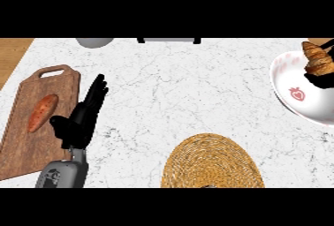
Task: Pick the croissant from the placemat and place it in the bowl
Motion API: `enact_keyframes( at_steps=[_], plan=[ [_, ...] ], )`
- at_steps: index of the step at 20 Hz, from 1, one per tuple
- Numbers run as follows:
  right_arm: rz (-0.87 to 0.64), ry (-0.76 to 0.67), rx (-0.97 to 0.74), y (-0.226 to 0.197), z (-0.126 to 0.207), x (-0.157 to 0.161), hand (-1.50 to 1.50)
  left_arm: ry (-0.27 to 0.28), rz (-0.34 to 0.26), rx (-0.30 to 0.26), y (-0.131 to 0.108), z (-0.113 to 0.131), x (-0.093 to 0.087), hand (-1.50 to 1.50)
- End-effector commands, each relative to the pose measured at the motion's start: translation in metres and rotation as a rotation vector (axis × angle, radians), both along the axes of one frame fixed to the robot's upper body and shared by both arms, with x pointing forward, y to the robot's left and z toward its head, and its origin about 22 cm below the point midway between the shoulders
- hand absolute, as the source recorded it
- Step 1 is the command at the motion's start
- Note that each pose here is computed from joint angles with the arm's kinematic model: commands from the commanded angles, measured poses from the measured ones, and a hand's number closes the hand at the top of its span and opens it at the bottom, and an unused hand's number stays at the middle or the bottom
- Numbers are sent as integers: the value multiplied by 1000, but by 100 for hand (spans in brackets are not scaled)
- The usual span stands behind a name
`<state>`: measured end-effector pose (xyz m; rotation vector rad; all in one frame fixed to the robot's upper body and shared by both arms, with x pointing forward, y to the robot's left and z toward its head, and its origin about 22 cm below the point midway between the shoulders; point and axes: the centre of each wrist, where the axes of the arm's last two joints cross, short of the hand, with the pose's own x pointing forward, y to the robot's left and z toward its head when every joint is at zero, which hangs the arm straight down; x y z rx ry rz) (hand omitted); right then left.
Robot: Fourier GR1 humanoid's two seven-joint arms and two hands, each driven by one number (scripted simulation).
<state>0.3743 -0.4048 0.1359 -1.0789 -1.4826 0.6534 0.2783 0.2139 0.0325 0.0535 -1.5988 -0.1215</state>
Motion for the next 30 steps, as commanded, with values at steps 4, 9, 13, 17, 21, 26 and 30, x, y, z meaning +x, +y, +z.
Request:
enact_keyframes(
  at_steps=[4, 9, 13, 17, 21, 26, 30],
  plan=[
    [45, 181, 183, -43, -46, -12, -150, -4, -5, -13, 1, -10, -5, 0],
    [169, 122, 304, -48, -55, -13, -150, -1, 2, 2, -7, 2, -3, 0],
    [187, -44, 403, -60, -33, -8, -150, 0, -6, 3, 9, -1, -6, 0],
    [157, -141, 451, -66, -23, -6, -150, -25, -15, 2, 6, 5, 5, 0],
    [119, -172, 585, -92, -2, -16, -150, -15, -5, -4, -1, -9, -8, 0],
    [144, -155, 703, -116, 1, -37, -150, 19, -12, 2, 9, -13, 1, 0],
    [166, -136, 770, -137, 3, -56, -150, -13, -16, -11, -5, 2, -5, 0]
  ],
)
